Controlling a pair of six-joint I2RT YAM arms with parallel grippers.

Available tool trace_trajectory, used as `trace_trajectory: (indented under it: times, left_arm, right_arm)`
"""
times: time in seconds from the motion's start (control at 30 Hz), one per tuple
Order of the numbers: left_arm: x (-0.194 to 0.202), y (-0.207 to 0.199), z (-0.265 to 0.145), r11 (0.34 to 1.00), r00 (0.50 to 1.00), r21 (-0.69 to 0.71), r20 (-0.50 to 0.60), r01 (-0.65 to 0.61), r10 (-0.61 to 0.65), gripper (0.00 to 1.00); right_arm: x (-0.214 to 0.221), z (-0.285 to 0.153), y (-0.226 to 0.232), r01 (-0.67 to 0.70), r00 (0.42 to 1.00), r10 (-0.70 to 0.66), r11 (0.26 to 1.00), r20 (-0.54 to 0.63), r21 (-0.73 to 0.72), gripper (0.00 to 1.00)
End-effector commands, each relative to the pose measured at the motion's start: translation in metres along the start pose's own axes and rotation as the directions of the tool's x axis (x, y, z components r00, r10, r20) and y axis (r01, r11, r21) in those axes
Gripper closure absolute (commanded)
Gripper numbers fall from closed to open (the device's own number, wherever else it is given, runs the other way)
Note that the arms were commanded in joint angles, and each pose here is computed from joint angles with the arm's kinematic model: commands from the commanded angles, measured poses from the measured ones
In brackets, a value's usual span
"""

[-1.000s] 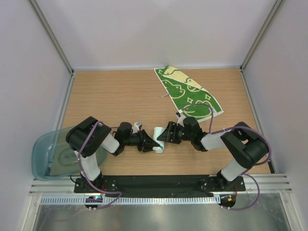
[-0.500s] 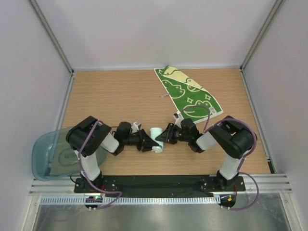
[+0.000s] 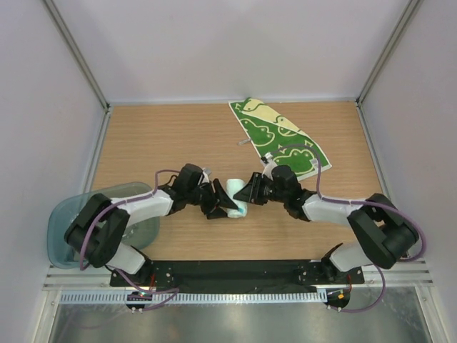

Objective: Roll the towels
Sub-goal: Place the rolled towel into the container

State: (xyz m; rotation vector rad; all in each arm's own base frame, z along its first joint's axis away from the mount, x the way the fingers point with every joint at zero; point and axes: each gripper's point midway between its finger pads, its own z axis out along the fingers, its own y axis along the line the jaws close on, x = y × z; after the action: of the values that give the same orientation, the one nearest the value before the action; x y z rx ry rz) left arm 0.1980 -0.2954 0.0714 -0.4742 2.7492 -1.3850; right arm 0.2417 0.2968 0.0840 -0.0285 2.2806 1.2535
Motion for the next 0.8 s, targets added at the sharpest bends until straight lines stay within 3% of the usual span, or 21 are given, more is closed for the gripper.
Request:
trace_trajectory:
  times: [0.0, 0.17, 0.4, 0.77]
  left_arm:
    - [0.003, 0.005, -0.014, 0.995, 0.998, -0.096, 0.035, -0.041, 0.045, 0.45]
    - [-0.001, -0.034, -0.039, 0.988, 0.983, -0.049, 0.105, -0.149, 0.153, 0.44]
    - [-0.001, -0.106, -0.092, 0.942, 0.922, 0.073, 0.244, -0.327, 0.301, 0.41]
    - [0.007, -0.159, -0.144, 0.855, 0.828, 0.150, 0.378, -0.497, 0.415, 0.37]
  right_arm:
    - [-0.030, -0.017, 0.036, 0.081, 0.995, -0.078, 0.996, 0.065, -0.035, 0.92]
    - [-0.040, -0.041, 0.059, 0.101, 0.991, -0.097, 0.994, 0.091, -0.041, 0.92]
    - [-0.065, -0.075, 0.106, 0.139, 0.981, -0.125, 0.987, 0.151, -0.084, 0.93]
    - [-0.079, -0.107, 0.155, 0.149, 0.972, -0.102, 0.964, 0.213, -0.220, 0.93]
